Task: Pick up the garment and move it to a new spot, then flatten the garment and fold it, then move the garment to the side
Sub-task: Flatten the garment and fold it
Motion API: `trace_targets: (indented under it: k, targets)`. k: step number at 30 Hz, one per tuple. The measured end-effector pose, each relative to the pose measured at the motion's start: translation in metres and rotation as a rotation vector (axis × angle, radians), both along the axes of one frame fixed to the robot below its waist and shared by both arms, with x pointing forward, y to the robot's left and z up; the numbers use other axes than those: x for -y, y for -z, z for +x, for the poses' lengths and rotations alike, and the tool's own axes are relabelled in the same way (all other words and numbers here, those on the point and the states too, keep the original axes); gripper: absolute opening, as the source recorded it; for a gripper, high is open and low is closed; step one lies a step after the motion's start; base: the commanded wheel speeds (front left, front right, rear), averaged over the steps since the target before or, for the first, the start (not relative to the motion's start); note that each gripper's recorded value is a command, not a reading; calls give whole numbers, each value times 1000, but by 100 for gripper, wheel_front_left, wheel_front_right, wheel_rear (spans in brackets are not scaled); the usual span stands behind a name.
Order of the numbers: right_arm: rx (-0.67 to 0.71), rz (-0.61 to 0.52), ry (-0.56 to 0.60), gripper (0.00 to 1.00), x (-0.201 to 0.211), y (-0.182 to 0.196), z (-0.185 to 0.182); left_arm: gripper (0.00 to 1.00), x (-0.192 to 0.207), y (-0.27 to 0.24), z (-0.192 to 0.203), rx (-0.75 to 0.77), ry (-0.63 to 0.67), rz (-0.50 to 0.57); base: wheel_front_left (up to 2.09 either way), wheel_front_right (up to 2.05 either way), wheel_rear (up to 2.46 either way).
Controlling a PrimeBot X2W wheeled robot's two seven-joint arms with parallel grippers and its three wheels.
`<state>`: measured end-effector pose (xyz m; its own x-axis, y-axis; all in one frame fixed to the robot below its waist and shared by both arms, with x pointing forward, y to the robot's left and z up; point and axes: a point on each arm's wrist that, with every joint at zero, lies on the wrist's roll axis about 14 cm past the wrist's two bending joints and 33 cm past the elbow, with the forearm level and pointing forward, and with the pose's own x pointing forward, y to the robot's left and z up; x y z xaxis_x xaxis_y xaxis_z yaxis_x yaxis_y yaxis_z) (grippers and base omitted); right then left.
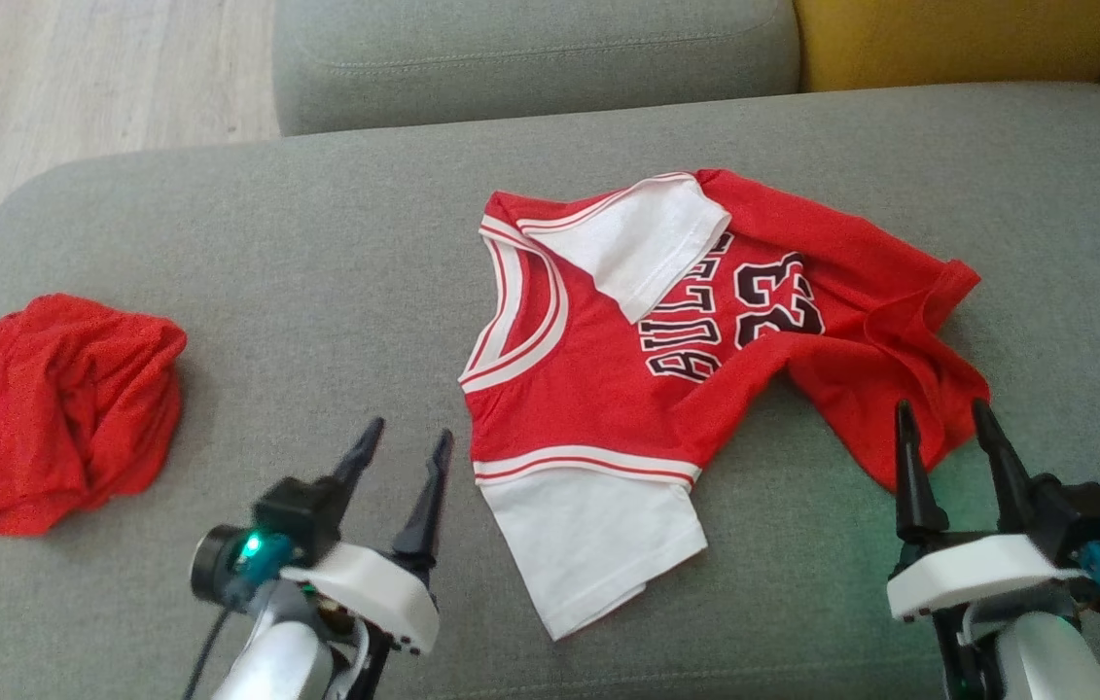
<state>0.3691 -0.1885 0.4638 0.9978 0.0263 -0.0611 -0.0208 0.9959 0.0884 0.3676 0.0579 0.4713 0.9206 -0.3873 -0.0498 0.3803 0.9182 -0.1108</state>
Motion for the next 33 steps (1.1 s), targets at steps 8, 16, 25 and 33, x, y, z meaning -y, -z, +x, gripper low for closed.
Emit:
trace_targets:
  k: [8, 16, 25, 33]
  targets:
    - [-8, 4, -8, 100, -3, 3, 2, 100, -9, -3, 0, -30, -92, -119, 0, 0, 0]
    - [-35, 2, -4, 100, -2, 12, 5, 100, 10, 41, 1, -177, -12, -63, 0, 0, 0]
    - [-49, -6, 15, 100, 6, 18, 15, 100, 41, 74, 24, -312, 137, 30, 0, 0, 0]
    - [-72, -12, 40, 100, 15, 25, 16, 31, 47, 99, 36, -395, 177, 93, 0, 0, 0]
